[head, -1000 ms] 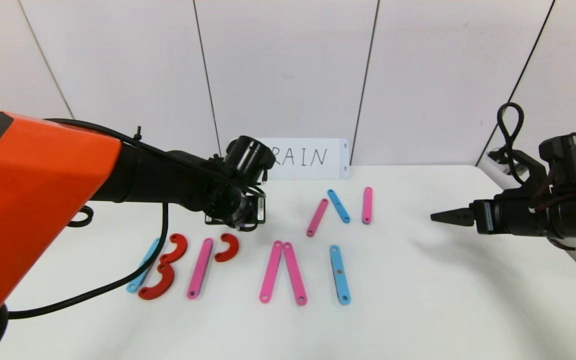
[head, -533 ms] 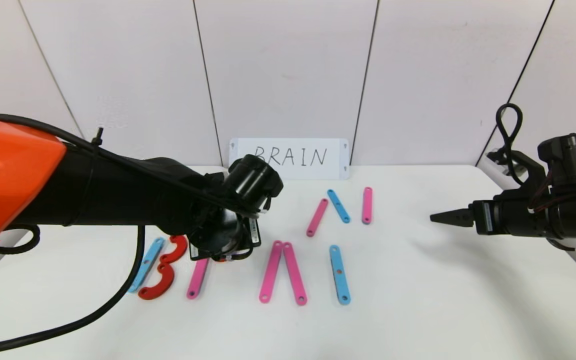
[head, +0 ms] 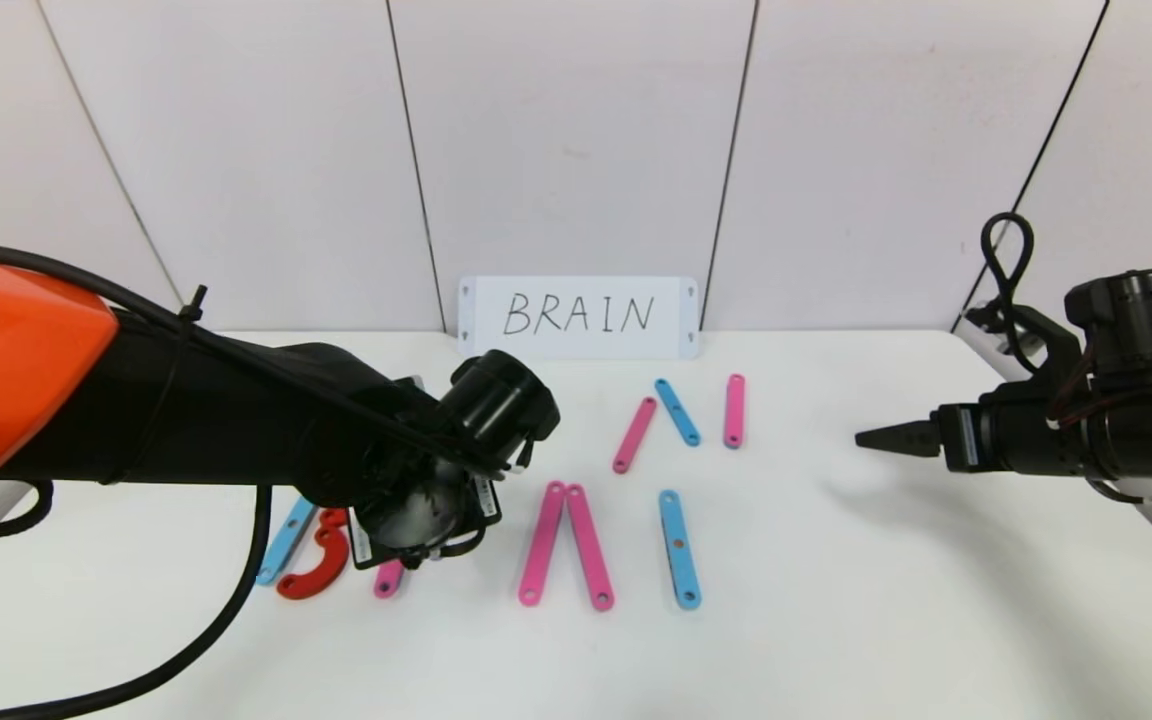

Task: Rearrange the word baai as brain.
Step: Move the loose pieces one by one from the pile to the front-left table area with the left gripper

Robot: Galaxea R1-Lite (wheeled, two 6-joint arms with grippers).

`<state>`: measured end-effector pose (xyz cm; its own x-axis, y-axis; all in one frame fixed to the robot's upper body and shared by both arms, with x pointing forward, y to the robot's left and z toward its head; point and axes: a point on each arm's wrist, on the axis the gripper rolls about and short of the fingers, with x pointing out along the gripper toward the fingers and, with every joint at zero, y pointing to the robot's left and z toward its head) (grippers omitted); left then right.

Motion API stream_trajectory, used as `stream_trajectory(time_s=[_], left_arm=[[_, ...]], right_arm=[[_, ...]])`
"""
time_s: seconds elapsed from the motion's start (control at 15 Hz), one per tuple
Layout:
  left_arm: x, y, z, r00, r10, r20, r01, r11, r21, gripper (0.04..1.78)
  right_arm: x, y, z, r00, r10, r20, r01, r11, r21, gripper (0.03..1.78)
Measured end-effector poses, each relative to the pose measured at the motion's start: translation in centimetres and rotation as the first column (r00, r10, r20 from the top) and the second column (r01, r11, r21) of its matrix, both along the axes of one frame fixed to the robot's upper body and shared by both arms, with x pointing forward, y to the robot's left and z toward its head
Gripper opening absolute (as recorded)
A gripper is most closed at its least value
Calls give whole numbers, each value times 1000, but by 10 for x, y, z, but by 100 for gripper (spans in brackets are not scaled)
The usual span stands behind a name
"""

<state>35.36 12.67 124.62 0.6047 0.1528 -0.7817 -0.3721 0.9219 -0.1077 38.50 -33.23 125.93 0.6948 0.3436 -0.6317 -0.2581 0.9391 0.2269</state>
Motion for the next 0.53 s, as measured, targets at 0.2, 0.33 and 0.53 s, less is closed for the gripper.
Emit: stream_trajectory(time_s=[0.2, 0.33, 0.53], left_arm=[[-6, -5, -7, 999, 35, -9, -36, 999, -19, 27], [-11, -8, -13, 999, 30, -21, -30, 1000, -7, 27], [-13, -10, -17, 998, 57, -24, -58, 998, -22, 27]], right_arm=[[1, 0, -1, 1000, 1, -3, -1, 1000, 0, 174], [1, 1, -1, 1000, 1, -4, -1, 1000, -1, 174], [1, 1, -1, 1000, 1, -4, -1, 1000, -1, 174]])
